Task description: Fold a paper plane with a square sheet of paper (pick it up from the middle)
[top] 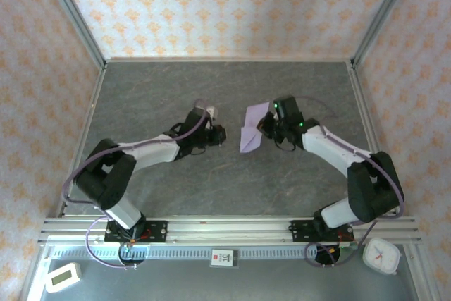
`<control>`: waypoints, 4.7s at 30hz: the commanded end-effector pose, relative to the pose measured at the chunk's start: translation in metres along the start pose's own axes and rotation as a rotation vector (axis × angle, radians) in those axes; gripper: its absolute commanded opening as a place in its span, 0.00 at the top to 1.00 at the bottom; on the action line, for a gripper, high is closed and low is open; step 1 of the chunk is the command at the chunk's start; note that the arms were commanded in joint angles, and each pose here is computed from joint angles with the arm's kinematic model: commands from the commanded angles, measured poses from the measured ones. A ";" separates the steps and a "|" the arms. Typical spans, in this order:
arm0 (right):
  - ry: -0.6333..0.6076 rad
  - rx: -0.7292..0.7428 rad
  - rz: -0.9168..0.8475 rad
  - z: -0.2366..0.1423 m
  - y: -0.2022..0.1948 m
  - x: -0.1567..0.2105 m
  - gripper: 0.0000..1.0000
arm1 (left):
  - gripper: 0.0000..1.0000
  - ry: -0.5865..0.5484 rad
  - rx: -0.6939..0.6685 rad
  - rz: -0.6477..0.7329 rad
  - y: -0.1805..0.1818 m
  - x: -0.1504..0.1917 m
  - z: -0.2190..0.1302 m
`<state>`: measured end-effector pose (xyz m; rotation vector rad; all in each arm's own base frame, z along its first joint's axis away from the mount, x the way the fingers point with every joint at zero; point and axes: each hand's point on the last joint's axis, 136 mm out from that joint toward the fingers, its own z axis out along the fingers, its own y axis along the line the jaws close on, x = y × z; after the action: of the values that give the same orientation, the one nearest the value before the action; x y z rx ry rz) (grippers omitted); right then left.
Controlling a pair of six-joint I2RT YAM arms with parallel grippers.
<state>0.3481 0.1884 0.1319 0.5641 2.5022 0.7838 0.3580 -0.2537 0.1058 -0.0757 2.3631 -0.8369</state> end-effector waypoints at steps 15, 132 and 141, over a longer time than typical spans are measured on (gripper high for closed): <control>-0.234 1.076 -0.410 -0.047 -0.099 -0.046 1.00 | 0.86 -0.134 0.011 -0.160 0.007 -0.054 -0.026; 0.343 -0.146 -0.015 0.035 -0.088 0.133 1.00 | 0.85 0.150 0.048 -0.264 -0.057 0.119 -0.014; 0.353 -0.073 0.007 0.037 -0.113 0.142 1.00 | 0.73 0.136 -0.009 -0.292 -0.041 0.133 -0.017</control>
<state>0.2387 0.2057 0.0168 0.3907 2.7013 1.1559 0.2338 -0.3199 0.0753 -0.3206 2.5389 -1.0394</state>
